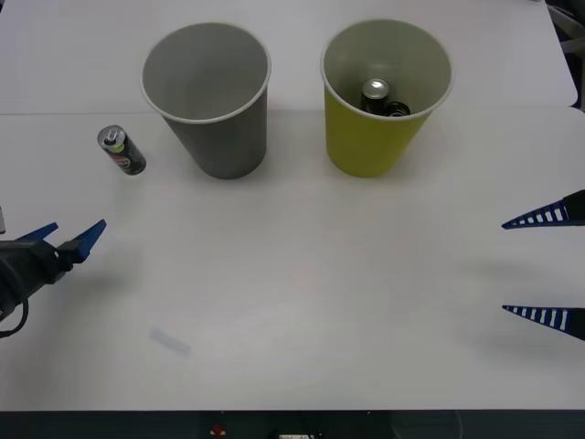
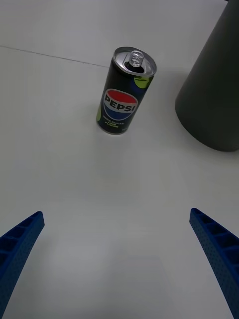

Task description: Put the can into the green bin and the plastic bottle into the gray bin

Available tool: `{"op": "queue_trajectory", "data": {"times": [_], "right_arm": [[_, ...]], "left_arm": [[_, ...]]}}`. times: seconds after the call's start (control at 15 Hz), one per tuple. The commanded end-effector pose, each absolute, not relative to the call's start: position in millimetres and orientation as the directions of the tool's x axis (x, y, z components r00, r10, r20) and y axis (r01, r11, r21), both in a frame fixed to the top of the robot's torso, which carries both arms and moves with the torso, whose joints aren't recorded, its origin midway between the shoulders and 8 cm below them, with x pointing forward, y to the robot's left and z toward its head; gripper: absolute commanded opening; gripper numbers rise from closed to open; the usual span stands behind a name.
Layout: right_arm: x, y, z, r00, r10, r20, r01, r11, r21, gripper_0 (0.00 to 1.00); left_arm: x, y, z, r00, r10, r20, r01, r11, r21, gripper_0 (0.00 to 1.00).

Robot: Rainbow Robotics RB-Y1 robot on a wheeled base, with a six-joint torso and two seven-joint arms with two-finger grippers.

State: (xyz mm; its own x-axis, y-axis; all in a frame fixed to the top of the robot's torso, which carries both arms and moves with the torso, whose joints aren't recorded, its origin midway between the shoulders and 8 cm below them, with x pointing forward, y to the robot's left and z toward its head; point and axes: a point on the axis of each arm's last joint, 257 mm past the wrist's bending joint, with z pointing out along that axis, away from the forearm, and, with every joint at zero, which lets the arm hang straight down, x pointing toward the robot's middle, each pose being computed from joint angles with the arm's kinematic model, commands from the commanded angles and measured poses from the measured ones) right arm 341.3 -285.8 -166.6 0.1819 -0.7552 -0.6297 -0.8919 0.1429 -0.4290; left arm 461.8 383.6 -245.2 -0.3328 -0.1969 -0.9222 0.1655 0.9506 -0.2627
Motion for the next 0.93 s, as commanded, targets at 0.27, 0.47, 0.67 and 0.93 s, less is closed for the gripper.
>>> {"op": "queue_trajectory", "data": {"times": [0.27, 0.47, 0.67, 0.93], "right_arm": [[341, -286, -167, 0.182, -0.755, -0.63, -0.892, 0.143, -0.429, 1.0], [341, -286, -167, 0.182, -0.755, -0.63, -0.892, 0.143, -0.429, 1.0], [341, -286, -167, 0.182, -0.755, -0.63, -0.892, 0.143, -0.429, 1.0], [341, -286, -167, 0.182, -0.755, -0.63, -0.892, 0.143, -0.429, 1.0]], "left_arm": [[496, 373, -230, -0.259, -0.219, -0.941, 0.171, 0.948, -0.268, 1.0], [520, 378, -230, -0.223, -0.196, -0.955, 0.152, 0.961, -0.233, 1.0], [547, 371, -229, -0.21, -0.205, -0.956, 0.147, 0.96, -0.238, 1.0], [581, 363, -224, -0.185, -0.217, -0.959, 0.135, 0.961, -0.243, 1.0]]}}
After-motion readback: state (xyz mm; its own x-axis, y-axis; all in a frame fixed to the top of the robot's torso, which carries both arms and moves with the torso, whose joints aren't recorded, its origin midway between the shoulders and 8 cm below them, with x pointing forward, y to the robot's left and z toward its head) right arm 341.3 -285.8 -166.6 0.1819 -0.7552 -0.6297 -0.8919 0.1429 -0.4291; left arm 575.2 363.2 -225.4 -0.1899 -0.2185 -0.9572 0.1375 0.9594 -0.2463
